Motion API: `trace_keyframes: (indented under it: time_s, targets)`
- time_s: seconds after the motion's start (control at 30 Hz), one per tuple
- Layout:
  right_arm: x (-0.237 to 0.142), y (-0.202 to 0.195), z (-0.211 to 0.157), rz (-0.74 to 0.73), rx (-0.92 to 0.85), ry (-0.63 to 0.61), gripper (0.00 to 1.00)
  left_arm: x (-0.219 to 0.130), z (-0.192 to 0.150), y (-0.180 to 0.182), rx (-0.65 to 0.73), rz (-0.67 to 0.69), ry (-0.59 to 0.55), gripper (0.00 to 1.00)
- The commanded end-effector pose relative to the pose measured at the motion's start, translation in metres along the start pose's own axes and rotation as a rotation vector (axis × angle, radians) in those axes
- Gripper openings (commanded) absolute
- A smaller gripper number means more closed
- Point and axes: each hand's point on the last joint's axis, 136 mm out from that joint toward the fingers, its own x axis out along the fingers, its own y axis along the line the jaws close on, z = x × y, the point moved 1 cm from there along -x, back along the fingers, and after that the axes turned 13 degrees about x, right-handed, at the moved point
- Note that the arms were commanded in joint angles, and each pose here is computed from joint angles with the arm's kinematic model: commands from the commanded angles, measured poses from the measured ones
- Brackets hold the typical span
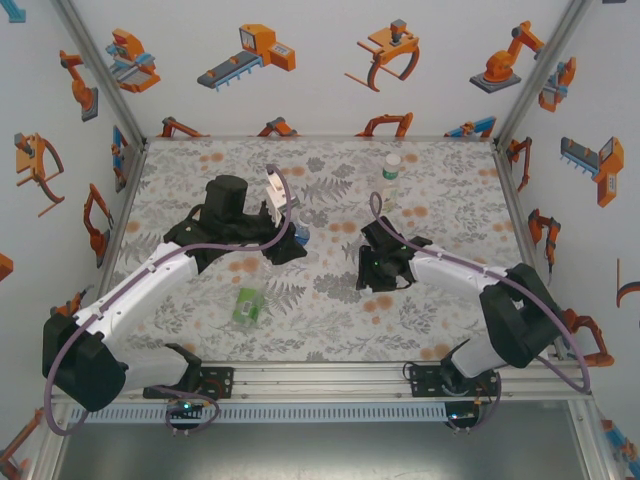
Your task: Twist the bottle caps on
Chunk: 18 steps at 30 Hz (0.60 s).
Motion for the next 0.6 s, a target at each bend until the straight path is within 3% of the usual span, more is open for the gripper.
trace_keyframes:
  time_s: [0.0,0.57]
  targets:
    - [0.005,-0.003,-0.002,-0.003,0.016,0.015,0.45,-0.005,0.009,-0.002,0.002,-0.010,-0.032,0.00]
    - [0.025,-0.014,-0.013,0.008,0.065,0.049,0.39,-0.006,0.010,-0.002,-0.001,-0.012,-0.030,0.00]
